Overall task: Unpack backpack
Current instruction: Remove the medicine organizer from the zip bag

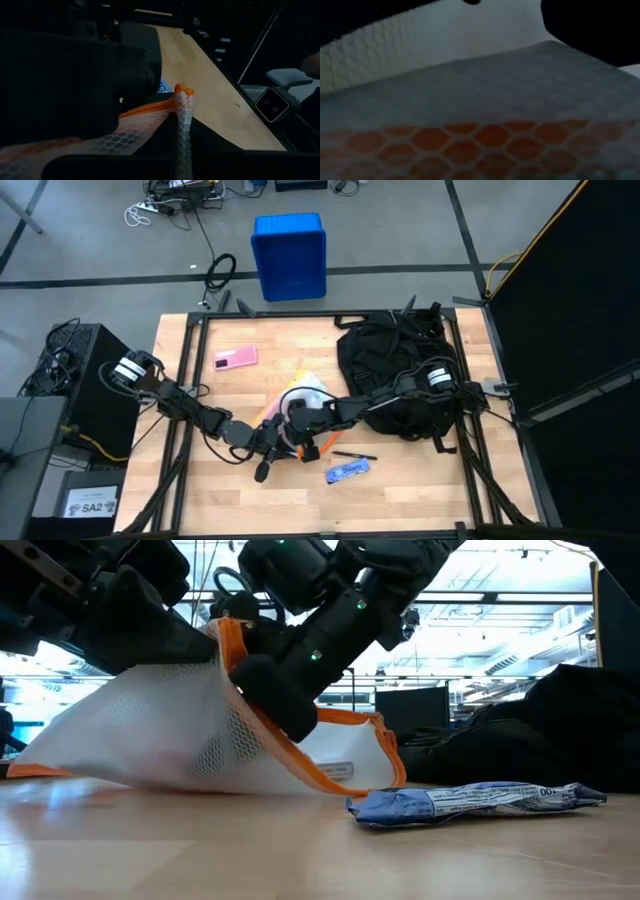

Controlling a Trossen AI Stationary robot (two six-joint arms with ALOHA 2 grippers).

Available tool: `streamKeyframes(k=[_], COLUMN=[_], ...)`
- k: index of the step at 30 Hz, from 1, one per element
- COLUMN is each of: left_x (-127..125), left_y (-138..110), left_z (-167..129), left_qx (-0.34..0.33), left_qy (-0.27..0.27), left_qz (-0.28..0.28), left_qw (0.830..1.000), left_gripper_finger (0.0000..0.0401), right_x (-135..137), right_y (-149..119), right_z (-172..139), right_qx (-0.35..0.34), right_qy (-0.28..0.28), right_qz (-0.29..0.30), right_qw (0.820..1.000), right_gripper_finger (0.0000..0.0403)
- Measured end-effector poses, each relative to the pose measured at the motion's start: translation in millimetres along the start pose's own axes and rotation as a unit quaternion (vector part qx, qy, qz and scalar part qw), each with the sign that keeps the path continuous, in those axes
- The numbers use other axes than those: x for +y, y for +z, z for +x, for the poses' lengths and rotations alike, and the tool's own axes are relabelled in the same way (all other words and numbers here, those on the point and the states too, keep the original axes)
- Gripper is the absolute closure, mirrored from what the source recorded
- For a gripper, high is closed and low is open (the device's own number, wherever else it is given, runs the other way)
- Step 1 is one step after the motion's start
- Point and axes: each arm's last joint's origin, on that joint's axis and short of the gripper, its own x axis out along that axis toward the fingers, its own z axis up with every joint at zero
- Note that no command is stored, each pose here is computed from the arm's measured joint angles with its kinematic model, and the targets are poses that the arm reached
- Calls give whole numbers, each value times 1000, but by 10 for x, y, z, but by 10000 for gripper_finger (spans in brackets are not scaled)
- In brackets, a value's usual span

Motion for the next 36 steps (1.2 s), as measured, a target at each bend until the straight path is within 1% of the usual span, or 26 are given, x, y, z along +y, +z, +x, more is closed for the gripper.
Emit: streamKeyframes(k=[4,7,11,14,17,20,25,32,34,36], left_x=[-2,-1,4,4,4,4,7,-22,-22,-22], left_y=[-1,-5,-20,-22,-24,-24,-28,-41,-41,-42], left_z=[0,-1,0,0,0,0,0,-6,-6,-6], left_qx=[1,3,11,12,13,13,15,18,18,19], left_qy=[-2,-1,1,2,2,2,5,0,0,0], left_qz=[0,0,2,2,2,2,3,5,5,6], left_qw=[1000,1000,1000,1000,1000,1000,1000,1000,1000,1000], left_gripper_finger=[401,401,401,401,401,401,401,401,401,401], right_x=[28,43,114,208,305,392,539,861,1000,1142], right_y=[22,74,113,161,230,249,339,307,274,226], right_z=[-56,-185,-433,-643,-859,-994,-1274,-1659,-1711,-1747], right_qx=[5,14,54,77,87,100,92,134,146,157], right_qy=[-1,1,11,10,11,16,16,36,43,54], right_qz=[-1,2,7,-1,-14,-15,-24,-11,-19,-40], right_qw=[1000,1000,998,997,996,995,995,990,988,985], right_gripper_finger=[265,265,265,265,265,265,265,265,265,265])
